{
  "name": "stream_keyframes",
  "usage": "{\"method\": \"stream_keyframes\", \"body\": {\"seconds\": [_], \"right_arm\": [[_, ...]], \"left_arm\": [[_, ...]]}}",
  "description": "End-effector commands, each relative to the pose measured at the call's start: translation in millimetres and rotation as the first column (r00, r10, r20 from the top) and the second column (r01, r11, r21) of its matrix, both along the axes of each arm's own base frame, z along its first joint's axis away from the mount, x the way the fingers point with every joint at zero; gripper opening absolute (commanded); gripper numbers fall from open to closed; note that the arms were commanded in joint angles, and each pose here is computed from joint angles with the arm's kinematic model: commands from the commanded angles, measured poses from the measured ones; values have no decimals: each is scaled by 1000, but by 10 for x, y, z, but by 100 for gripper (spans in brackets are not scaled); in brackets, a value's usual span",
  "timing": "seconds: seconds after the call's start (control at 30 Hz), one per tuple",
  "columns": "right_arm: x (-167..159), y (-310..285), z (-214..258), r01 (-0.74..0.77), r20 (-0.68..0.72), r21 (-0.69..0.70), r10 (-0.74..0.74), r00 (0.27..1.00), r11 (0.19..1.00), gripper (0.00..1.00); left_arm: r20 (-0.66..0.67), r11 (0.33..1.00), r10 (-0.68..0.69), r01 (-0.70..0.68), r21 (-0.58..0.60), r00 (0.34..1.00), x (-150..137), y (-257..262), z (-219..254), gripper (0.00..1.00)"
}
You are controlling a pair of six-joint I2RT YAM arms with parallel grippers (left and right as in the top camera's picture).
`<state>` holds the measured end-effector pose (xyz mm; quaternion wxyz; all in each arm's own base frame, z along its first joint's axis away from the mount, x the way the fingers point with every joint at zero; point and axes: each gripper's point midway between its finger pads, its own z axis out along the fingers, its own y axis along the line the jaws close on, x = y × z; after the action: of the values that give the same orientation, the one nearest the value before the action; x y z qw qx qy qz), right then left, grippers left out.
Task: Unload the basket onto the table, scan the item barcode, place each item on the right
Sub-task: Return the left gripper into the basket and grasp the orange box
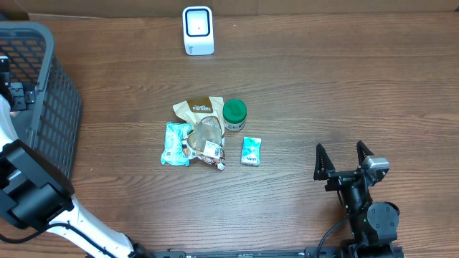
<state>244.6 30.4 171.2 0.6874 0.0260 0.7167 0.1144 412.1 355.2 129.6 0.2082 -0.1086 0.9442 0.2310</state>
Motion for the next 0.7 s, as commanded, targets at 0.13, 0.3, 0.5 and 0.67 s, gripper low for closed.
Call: {"method": "stream_keyframes", "body": {"seconds": [0.13, 0.3, 0.5, 0.67], "right_arm": [[0, 2, -15, -3, 5, -1, 3, 1000, 1000, 100], [0, 3, -15, -3, 5, 0, 3, 1000, 1000, 100], [0, 3, -15, -3, 5, -1, 3, 1000, 1000, 100], [0, 3, -15, -3, 5, 0, 3, 1000, 1000, 100]], "left_arm": [[-28, 999, -34, 34, -14, 999, -22, -10, -120, 100], [-32, 999, -47, 47, -13, 998, -16, -15, -120, 100], [-27, 998, -61, 60, -19, 998, 0, -32, -122, 100], [-27, 998, -67, 67, -14, 997, 8, -27, -116, 100]]}}
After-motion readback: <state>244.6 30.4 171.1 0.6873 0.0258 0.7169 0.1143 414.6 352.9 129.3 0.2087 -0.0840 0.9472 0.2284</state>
